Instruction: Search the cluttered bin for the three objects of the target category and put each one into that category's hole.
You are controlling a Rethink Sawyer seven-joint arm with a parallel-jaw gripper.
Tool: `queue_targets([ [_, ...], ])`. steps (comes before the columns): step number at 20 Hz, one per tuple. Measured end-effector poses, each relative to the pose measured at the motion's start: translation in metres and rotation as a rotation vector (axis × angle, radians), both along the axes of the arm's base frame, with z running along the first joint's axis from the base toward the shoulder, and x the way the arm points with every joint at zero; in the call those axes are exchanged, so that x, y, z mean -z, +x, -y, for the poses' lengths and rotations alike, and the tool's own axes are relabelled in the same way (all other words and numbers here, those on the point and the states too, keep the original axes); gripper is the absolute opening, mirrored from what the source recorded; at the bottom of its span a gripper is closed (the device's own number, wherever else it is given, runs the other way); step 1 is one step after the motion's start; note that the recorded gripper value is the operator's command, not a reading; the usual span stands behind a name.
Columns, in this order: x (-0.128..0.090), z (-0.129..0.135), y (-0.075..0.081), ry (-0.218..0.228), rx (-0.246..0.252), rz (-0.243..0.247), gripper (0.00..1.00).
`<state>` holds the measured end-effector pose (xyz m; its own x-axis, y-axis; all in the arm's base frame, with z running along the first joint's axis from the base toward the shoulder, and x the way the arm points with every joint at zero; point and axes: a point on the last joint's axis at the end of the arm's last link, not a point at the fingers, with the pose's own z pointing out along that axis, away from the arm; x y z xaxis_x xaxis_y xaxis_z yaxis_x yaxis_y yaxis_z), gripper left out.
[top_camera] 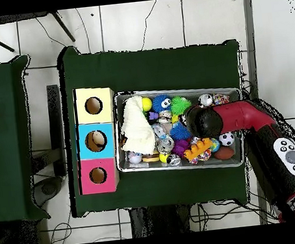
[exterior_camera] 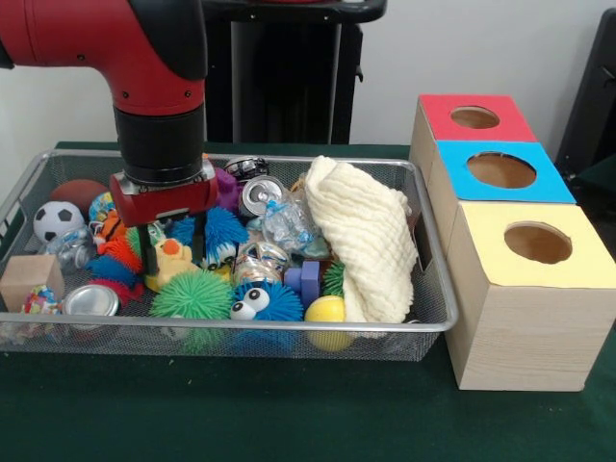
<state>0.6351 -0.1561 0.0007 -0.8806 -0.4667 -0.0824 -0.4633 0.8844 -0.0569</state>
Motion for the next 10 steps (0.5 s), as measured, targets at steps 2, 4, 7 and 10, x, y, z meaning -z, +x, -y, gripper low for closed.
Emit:
queue_targets([
  [2,-0.001,0.002,0.003,-0.003,0.003,0.006,1.0],
  [4,-0.003,0.006,0.009,-0.009,0.009,0.017,1.0],
  [7,-0.006,0.012,0.017,-0.016,0.018,0.032,1.0],
  [10,-0.008,0.015,0.02,-0.02,0.023,0.037,1.0],
])
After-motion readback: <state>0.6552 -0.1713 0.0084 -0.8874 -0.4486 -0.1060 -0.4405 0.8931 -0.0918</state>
